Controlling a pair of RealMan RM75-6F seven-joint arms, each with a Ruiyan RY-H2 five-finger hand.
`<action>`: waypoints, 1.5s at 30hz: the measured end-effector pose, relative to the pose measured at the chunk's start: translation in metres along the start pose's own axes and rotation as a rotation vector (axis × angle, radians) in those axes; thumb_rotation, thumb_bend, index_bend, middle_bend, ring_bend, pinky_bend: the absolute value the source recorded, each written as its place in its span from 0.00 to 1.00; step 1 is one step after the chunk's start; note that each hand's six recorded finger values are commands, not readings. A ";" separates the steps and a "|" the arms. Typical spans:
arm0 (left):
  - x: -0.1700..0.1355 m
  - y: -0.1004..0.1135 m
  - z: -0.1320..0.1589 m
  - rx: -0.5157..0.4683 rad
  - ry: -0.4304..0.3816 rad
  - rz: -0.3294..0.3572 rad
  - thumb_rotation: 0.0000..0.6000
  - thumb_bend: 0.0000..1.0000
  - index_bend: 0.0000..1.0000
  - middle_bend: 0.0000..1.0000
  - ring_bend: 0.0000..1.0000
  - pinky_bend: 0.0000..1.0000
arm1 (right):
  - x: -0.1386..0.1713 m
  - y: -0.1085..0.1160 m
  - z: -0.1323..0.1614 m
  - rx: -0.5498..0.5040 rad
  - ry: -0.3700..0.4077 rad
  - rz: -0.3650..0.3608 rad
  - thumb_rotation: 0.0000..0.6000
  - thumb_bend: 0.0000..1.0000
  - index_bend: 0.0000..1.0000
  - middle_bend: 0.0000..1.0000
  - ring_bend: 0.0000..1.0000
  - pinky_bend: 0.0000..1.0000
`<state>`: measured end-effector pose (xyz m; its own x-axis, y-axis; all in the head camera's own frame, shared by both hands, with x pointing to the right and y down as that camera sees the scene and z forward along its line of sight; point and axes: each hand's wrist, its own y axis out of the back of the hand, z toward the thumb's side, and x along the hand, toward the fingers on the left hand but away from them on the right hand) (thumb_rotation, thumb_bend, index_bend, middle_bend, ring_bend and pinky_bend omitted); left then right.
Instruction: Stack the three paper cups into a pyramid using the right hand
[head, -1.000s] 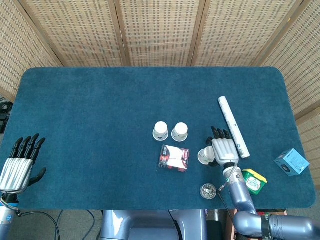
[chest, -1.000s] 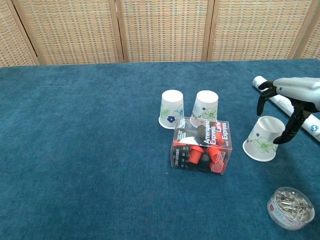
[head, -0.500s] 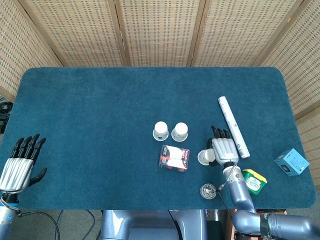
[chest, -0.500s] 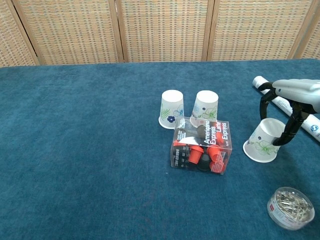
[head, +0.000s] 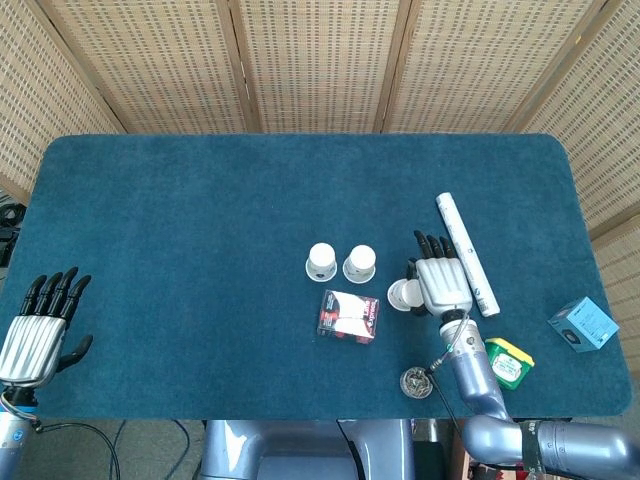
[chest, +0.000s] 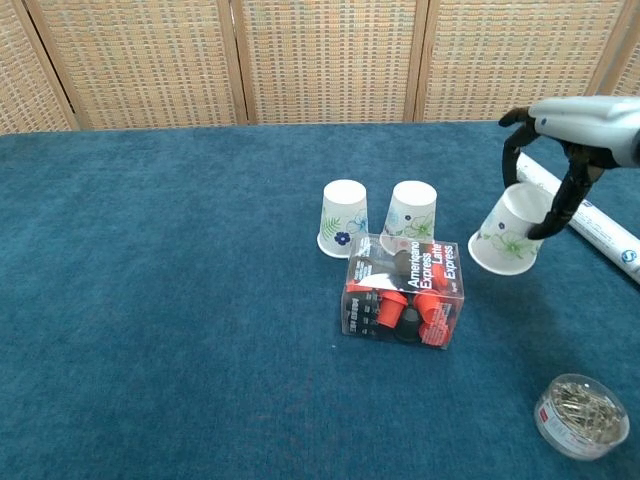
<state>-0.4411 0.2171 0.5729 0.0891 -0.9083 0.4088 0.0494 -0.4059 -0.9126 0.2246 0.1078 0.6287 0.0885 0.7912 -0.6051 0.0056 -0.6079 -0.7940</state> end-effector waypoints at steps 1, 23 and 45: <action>0.000 0.000 0.000 0.000 0.001 0.001 1.00 0.31 0.00 0.00 0.00 0.00 | 0.001 0.009 0.004 0.006 0.007 -0.017 1.00 0.04 0.54 0.00 0.00 0.00; 0.001 0.000 -0.004 -0.001 0.013 -0.002 1.00 0.31 0.00 0.00 0.00 0.00 | -0.013 0.064 0.090 0.028 0.134 -0.052 1.00 0.04 0.55 0.00 0.00 0.00; 0.007 -0.010 -0.012 0.008 0.041 -0.042 1.00 0.31 0.00 0.00 0.00 0.00 | -0.055 0.059 0.124 0.084 0.141 -0.016 1.00 0.04 0.55 0.00 0.00 0.00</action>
<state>-0.4527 0.2138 0.5846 0.0464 -0.8941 0.4455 0.0605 -0.4426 -0.8947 0.0965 0.0366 0.6079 0.2285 0.7800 -0.5825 -0.0741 -0.5827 -0.8093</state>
